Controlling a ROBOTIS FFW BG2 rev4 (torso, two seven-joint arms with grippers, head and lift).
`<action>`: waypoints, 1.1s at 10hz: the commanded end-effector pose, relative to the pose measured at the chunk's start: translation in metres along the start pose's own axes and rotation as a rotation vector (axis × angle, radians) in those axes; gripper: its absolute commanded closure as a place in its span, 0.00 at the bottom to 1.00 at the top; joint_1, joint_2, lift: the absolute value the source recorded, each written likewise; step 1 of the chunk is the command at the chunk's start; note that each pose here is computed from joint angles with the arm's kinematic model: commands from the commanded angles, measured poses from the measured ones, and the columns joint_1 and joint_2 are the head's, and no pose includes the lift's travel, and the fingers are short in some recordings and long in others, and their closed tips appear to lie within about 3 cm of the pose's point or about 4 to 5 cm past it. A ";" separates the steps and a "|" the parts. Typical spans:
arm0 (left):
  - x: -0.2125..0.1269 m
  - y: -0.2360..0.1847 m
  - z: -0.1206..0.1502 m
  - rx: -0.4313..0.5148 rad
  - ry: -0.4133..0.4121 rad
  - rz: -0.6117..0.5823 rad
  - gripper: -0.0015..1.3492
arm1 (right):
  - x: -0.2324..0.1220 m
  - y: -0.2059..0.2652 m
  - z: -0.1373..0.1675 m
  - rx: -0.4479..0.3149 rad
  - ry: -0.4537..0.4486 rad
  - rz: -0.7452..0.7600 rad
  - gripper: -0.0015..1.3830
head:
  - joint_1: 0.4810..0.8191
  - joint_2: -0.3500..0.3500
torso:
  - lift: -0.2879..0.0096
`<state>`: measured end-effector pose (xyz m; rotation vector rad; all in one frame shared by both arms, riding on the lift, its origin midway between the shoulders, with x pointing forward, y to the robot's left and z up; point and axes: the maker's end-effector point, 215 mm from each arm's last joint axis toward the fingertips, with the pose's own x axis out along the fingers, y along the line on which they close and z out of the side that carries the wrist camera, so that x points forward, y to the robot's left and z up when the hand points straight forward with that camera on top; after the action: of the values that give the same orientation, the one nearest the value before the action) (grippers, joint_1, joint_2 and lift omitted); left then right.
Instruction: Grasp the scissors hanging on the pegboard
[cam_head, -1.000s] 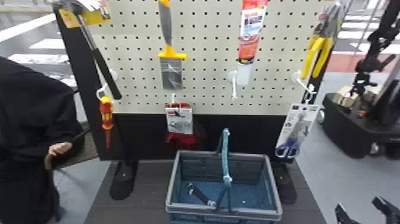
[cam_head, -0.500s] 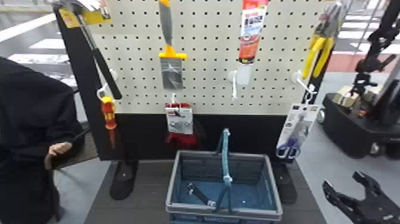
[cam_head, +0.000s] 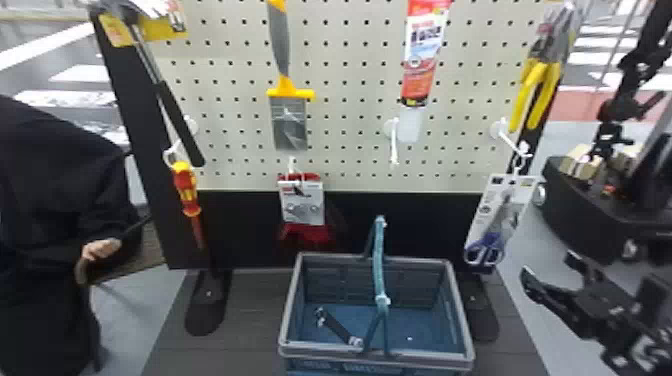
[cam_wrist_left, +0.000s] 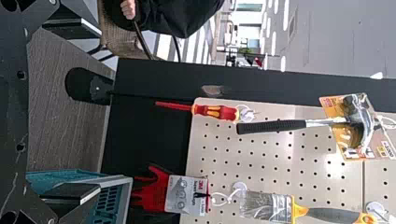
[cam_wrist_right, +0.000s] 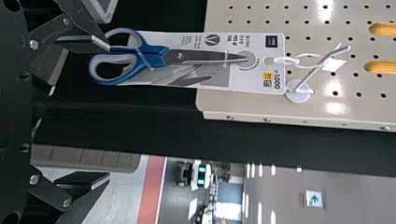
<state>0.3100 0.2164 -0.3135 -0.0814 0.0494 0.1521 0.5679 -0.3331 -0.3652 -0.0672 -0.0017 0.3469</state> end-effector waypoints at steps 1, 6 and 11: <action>0.002 -0.002 0.000 -0.003 -0.004 -0.004 0.11 | 0.022 -0.002 0.010 0.006 -0.002 0.038 0.22 | 0.20 0.50 | 0.63; 0.004 -0.004 -0.006 -0.015 0.004 -0.006 0.11 | 0.064 0.031 0.017 0.072 0.008 0.162 0.23 | 0.20 0.50 | 0.63; 0.007 -0.010 -0.011 -0.028 0.005 -0.017 0.11 | 0.081 0.040 0.028 0.045 0.013 0.216 0.40 | 0.20 0.50 | 0.63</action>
<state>0.3184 0.2070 -0.3233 -0.1101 0.0507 0.1357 0.6288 -0.2661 -0.3429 -0.0188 0.0300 0.5610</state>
